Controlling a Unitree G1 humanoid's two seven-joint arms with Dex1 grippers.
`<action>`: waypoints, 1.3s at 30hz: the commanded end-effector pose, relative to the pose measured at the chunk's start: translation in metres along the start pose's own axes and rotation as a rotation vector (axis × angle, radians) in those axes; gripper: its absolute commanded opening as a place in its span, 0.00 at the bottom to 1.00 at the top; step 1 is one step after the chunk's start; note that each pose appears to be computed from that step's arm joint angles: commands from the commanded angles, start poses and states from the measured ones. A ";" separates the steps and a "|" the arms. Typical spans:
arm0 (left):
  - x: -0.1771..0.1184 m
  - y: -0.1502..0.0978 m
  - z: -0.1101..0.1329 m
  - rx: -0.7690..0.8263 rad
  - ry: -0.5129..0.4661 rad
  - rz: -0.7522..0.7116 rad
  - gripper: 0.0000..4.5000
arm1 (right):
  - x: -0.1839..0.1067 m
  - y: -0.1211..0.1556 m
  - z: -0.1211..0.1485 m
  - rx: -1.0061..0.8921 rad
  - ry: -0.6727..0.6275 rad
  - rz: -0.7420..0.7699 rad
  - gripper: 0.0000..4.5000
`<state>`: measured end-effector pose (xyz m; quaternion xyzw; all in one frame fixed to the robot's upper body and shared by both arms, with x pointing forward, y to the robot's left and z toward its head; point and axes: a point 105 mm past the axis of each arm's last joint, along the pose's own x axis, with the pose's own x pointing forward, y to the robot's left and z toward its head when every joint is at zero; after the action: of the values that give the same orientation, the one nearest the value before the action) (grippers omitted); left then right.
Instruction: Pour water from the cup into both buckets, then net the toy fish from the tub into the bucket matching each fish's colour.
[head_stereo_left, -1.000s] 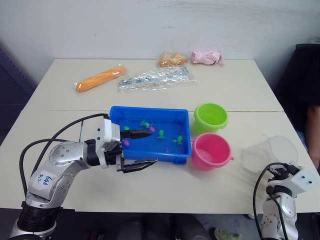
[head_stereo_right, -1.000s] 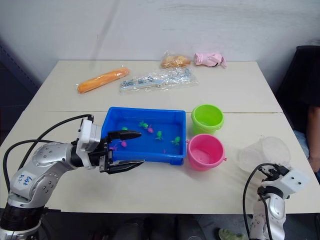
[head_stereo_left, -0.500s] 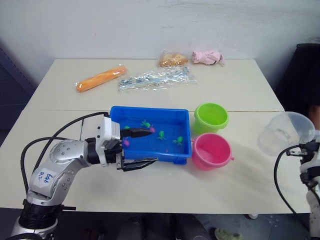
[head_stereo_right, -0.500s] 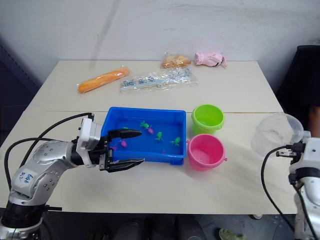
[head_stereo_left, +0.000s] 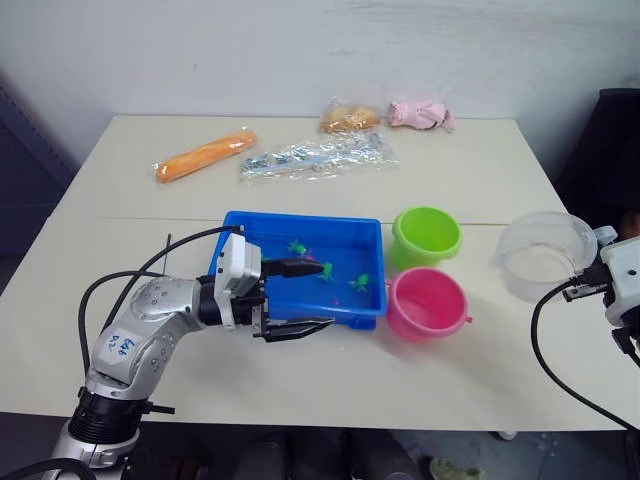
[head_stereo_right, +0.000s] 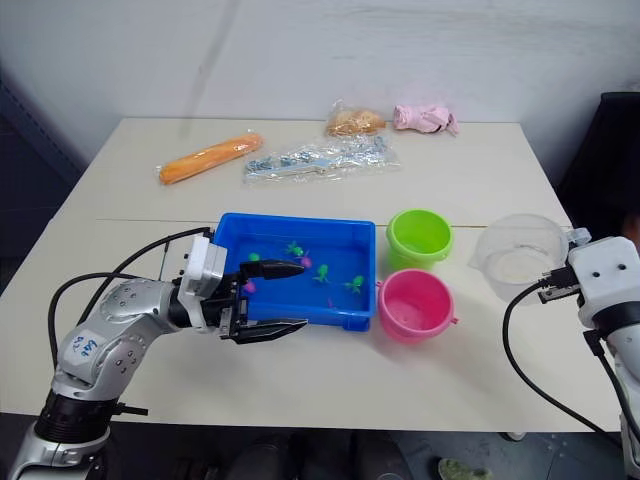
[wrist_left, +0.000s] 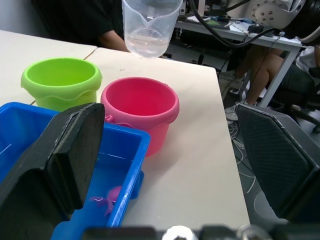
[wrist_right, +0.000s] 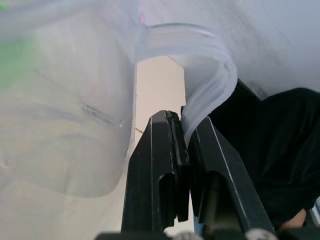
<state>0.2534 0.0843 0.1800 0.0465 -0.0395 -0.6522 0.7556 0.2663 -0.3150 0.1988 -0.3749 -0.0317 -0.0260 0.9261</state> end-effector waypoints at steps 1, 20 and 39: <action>0.002 0.000 0.004 0.034 -0.012 -0.008 1.00 | -0.002 -0.002 0.018 -0.115 -0.069 -0.012 0.01; 0.006 0.000 0.003 0.037 -0.032 0.013 1.00 | 0.005 0.019 0.038 -0.393 -0.164 -0.060 0.01; 0.006 0.003 0.005 0.048 -0.036 0.021 1.00 | 0.012 0.019 0.049 -0.620 -0.266 -0.085 0.01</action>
<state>0.2587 0.0802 0.1759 0.0404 -0.0461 -0.6420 0.7643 0.2811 -0.2738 0.2081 -0.6195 -0.1259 -0.0159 0.7747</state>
